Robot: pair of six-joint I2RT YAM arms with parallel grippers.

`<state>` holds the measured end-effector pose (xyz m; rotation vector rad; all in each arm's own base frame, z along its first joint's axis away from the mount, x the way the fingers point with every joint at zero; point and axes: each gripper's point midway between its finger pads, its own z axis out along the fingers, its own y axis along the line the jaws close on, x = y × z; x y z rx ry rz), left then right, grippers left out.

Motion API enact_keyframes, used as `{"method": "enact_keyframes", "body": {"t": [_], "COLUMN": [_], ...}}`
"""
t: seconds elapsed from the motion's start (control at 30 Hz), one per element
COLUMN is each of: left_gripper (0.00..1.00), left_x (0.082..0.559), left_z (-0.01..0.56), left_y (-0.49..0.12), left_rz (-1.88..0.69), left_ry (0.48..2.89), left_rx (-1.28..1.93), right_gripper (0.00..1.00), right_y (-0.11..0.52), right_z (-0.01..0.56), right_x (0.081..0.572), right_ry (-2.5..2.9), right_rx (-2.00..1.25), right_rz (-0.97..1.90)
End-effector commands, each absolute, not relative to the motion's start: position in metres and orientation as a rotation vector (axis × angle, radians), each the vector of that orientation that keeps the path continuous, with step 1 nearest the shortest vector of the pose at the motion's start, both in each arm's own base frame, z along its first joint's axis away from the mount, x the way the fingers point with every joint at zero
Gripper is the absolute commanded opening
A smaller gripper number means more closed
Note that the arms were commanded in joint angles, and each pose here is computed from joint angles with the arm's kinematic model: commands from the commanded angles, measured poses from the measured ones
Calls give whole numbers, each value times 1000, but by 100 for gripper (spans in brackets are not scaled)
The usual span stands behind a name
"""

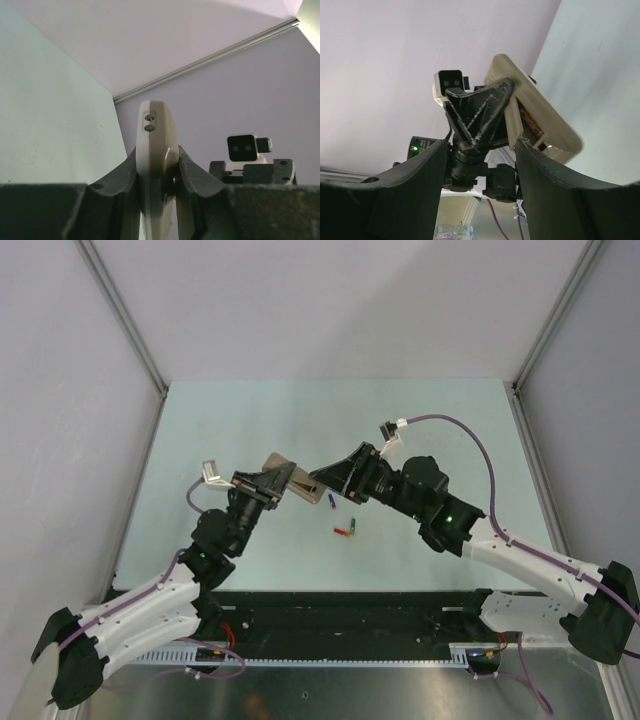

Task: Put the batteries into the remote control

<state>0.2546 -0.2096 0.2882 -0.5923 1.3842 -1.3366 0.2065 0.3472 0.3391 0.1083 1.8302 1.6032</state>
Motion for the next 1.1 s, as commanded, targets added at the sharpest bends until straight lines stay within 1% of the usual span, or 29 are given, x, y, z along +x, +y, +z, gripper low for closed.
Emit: {"method": "enact_keyframes", "body": {"t": [0.0,0.73,1.07], "left_gripper": [0,0,0], "left_x": [236,231,234], "left_z": [325,333,331], "left_y": [-219,-223,-221], "left_rz": [-1523,-1627,-1638], "left_ry": [1315,1323,1318], "left_rx": [-535,-554,-598], "right_gripper": [63,63,67], "right_y": [344,337,336], "right_z": [351,341,340], "right_x": [206,204,202], "right_ry": [1811,1853,1863], "right_rx": [88,66,68], "right_rz": [1580,1520,1515]}}
